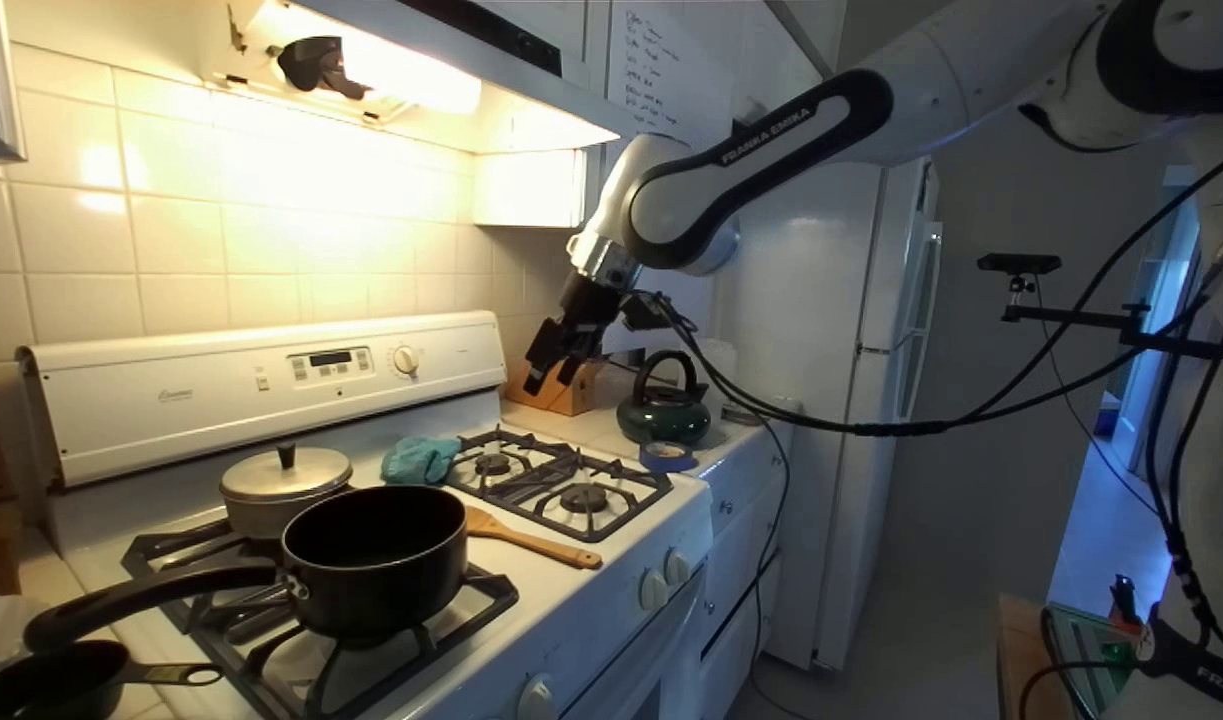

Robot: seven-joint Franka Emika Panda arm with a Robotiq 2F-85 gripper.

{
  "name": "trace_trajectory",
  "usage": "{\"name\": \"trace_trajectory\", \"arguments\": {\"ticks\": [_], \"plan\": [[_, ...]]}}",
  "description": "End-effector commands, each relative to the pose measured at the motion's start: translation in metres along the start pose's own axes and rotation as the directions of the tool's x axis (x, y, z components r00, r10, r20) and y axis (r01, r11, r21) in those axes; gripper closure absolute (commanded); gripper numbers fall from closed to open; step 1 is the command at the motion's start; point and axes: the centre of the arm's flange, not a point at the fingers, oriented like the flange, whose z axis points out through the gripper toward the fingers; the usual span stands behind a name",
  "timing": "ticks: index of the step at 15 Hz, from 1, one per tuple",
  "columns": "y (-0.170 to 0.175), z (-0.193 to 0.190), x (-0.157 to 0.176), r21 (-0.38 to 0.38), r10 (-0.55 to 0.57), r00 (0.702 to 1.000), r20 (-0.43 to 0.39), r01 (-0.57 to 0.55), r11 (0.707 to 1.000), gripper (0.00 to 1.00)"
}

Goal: Move the pot slightly to the left

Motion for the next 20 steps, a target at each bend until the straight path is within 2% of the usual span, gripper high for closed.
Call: {"name": "trace_trajectory", "arguments": {"ticks": [1,3,7,10,13,14,20], "plan": [[-0.016,0.044,0.076,0.005,-0.101,0.995,-0.002,0.101,0.995,0.0],[-0.031,0.066,0.095,0.018,-0.15,0.989,0.013,0.15,0.989,0.0],[-0.056,0.101,0.126,-0.014,-0.207,0.977,0.046,0.208,0.978,0.0],[-0.066,0.118,0.147,-0.037,-0.206,0.977,0.048,0.208,0.977,0.0],[-0.075,0.128,0.165,-0.019,-0.165,0.984,0.062,0.166,0.986,0.0],[-0.065,0.107,0.099,-0.007,-0.189,0.981,0.051,0.19,0.982,0.0],[-0.068,0.113,0.11,-0.005,-0.175,0.983,0.049,0.176,0.984,0.0]]}}
